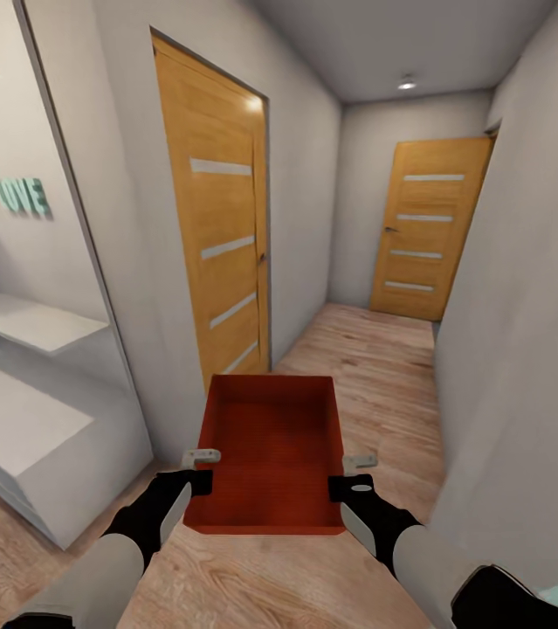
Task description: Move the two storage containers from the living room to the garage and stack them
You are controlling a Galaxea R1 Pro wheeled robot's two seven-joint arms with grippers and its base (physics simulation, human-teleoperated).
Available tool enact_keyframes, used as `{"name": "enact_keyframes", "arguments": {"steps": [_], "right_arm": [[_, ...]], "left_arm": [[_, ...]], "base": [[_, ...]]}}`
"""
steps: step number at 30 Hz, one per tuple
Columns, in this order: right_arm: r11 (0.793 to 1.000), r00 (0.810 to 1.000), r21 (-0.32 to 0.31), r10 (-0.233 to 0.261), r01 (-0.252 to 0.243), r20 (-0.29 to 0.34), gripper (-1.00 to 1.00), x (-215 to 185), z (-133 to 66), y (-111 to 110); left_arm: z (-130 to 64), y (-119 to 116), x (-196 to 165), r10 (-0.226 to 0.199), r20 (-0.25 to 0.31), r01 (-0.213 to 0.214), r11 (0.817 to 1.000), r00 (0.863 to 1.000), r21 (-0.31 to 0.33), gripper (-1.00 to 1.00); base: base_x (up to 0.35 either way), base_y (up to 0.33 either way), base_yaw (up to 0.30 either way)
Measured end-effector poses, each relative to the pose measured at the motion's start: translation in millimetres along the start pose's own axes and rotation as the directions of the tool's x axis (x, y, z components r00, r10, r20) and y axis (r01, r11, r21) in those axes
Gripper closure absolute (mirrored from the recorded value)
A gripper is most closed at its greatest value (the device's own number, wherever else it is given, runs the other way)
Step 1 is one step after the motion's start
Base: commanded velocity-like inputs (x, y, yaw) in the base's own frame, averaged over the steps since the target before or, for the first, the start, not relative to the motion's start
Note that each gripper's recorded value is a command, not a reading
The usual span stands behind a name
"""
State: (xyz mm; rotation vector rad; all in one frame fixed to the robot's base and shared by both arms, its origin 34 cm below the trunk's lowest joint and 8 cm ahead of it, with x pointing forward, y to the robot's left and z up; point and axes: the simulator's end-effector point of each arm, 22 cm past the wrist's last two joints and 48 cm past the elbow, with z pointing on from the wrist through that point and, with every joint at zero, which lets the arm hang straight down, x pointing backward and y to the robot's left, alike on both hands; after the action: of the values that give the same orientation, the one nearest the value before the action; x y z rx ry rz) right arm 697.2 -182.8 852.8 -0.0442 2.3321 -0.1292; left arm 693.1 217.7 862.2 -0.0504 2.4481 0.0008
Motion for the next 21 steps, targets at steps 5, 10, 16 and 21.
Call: {"name": "enact_keyframes", "arguments": {"steps": [5, 10, 16, 21], "right_arm": [[1.000, 1.000, 0.000, 0.000, 0.000, 0.000, 1.00, 0.0, 0.0, 0.1], [1.000, 1.000, 0.001, 0.000, 0.000, 0.000, 1.00, 0.0, 0.0, 0.1], [1.000, 1.000, 0.002, 0.000, 0.000, 0.000, 1.00, -0.1, -0.2, 0.5], [1.000, 1.000, 0.001, 0.000, 0.000, 0.000, 1.00, -0.1, -0.1, 0.3]], "left_arm": [[0.0, 0.1, 0.0, 0.000, 0.000, 0.000, 1.000, 1.000, 0.000, 1.00], [0.0, 0.1, 0.0, 0.000, 0.000, 0.000, 1.000, 1.000, 0.000, 1.00], [0.1, 0.6, -0.1, -0.001, 0.000, 0.001, 1.000, 1.000, 0.000, 1.00], [0.1, 0.3, -0.1, -0.001, 0.000, 0.001, 1.000, 1.000, 0.000, 1.00]], "base": [[0.323, 0.000, 0.000], [0.323, 0.000, 0.000], [0.323, 0.000, -0.039], [0.323, 0.000, -0.201]]}}
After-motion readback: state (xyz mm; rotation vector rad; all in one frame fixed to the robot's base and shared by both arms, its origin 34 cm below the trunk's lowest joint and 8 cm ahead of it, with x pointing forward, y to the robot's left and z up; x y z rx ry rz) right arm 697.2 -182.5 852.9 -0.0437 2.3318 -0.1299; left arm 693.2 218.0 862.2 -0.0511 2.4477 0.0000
